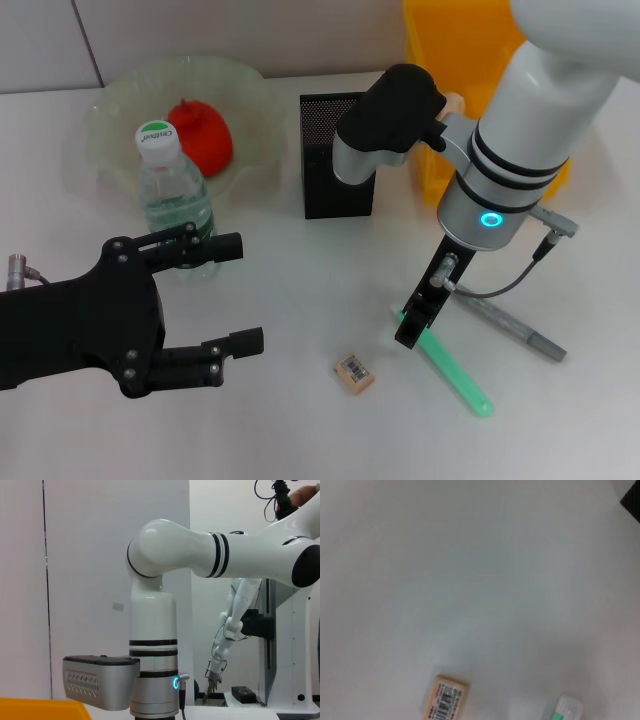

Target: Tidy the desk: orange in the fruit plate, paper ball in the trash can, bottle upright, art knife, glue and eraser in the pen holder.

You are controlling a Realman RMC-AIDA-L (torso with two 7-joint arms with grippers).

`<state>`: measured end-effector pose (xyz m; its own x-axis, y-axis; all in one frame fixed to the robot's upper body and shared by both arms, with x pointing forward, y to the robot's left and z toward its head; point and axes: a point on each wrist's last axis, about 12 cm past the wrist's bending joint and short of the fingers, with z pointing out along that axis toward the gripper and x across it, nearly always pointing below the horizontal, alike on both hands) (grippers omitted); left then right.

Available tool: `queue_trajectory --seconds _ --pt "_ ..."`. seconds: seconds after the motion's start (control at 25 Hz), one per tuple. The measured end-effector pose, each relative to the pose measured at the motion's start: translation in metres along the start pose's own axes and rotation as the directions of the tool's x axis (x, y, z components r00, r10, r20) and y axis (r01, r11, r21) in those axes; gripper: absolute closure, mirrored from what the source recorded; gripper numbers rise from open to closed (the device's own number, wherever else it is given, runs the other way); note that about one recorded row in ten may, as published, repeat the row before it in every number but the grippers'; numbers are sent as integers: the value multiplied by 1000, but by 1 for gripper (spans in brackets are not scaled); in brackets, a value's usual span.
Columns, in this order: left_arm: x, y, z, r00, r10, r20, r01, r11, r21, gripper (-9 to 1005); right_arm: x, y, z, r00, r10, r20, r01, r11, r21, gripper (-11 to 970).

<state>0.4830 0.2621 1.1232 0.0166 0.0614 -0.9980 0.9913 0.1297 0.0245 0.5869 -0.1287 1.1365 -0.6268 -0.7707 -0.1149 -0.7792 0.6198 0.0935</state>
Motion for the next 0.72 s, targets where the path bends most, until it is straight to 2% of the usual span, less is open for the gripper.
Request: queue_trajectory --seconds 0.72 --pt "-1 -1 3 1000 0 -3 0 1000 14 195 -1 0 2 1000 -6 2 6 1000 8 336"
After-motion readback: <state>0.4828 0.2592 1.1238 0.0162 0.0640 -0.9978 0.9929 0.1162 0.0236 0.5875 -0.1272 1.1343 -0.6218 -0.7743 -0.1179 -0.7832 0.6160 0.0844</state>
